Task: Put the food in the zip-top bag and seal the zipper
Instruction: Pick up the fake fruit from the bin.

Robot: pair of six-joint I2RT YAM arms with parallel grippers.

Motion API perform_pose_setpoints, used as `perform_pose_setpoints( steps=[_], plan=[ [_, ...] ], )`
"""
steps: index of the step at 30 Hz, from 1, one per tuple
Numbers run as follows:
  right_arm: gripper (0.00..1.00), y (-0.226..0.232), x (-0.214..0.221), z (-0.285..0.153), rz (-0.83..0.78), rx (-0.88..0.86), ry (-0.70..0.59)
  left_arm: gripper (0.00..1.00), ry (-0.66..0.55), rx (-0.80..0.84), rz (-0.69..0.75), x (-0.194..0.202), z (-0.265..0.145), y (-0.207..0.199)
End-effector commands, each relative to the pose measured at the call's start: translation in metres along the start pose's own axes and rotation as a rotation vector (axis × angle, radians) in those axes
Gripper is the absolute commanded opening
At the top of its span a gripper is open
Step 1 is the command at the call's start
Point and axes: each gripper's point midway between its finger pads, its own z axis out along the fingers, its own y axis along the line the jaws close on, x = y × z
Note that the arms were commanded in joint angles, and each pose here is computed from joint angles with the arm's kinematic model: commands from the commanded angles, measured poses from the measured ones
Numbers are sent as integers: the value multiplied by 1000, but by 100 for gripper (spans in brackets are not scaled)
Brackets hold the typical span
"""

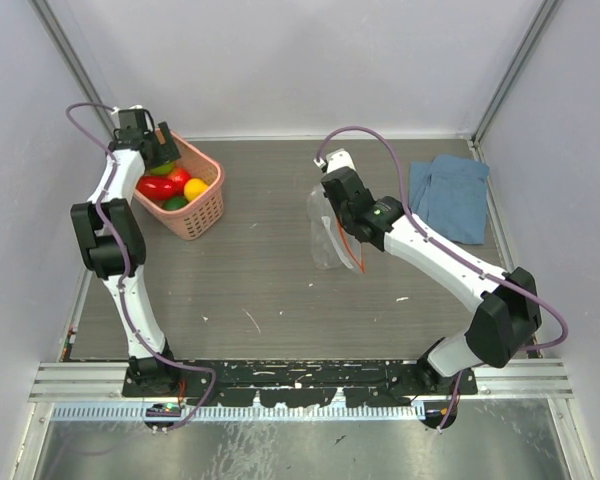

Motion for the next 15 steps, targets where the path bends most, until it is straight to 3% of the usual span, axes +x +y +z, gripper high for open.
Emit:
perform_pose_setpoints(
  steps=[1,6,15],
  plan=[
    [0,-1,-11,3,11,9,-35,98,-97,72,10,-33,-3,-14],
    [0,0,-10,4,8,9,-32,94,-104,78,30,-34,-2,-13],
    [0,0,-13,0,20,-2,-43,74,-126,119,56,-36,-12,-19]
  ],
)
